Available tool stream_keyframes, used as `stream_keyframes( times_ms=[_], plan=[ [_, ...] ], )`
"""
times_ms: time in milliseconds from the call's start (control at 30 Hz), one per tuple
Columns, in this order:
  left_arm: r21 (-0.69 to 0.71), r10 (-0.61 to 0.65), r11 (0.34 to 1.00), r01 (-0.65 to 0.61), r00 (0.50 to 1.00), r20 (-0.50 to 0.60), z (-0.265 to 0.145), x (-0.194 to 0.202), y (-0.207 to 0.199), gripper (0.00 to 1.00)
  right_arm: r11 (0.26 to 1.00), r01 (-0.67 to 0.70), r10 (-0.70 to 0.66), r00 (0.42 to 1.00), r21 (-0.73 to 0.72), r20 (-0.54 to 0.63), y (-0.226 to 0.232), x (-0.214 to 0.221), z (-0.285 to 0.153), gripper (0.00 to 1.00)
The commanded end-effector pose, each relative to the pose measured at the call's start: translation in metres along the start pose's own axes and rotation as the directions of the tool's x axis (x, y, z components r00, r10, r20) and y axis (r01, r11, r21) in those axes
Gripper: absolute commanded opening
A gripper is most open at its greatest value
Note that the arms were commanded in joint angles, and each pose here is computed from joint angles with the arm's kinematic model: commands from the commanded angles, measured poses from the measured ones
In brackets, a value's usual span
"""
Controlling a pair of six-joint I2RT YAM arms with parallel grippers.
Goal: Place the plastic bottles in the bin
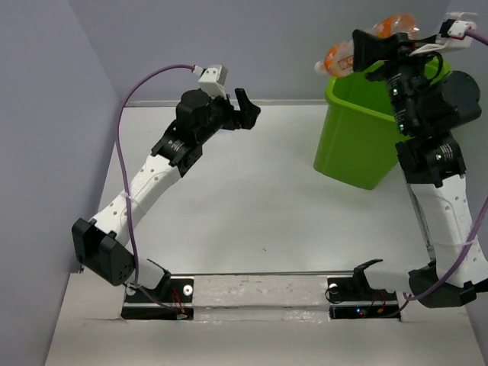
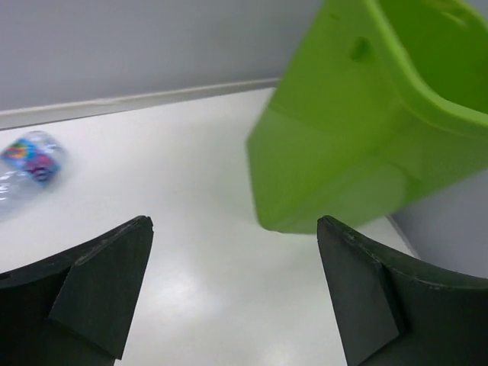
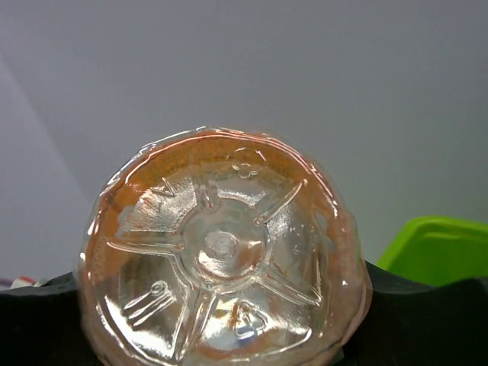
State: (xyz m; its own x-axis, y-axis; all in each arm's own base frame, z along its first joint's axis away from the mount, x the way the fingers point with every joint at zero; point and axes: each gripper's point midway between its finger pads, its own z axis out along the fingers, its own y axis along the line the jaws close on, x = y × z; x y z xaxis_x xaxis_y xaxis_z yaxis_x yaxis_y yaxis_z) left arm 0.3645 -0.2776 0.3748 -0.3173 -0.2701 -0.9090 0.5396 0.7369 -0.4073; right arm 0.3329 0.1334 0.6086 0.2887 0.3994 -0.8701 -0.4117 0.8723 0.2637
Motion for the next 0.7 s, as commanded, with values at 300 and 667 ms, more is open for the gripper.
stream_keyframes(
  times_ms=[300,667],
  plan=[
    [-0.473,0.202,0.840,-0.265,0.963,-0.180,0.093,0.012,0.216,0.99,0.760,0.360,-0.266,0.932,0.542,-0.246,-0.205,0.047,0.006,0.99],
    [-0.335,0.320,0.838,-0.430,0.885,-0.338,0.139,0.045,0.291,0.99,0.912,0.224,-0.173,0.969,0.342,-0.174,-0.141,0.022,-0.006,1.00]
  ],
)
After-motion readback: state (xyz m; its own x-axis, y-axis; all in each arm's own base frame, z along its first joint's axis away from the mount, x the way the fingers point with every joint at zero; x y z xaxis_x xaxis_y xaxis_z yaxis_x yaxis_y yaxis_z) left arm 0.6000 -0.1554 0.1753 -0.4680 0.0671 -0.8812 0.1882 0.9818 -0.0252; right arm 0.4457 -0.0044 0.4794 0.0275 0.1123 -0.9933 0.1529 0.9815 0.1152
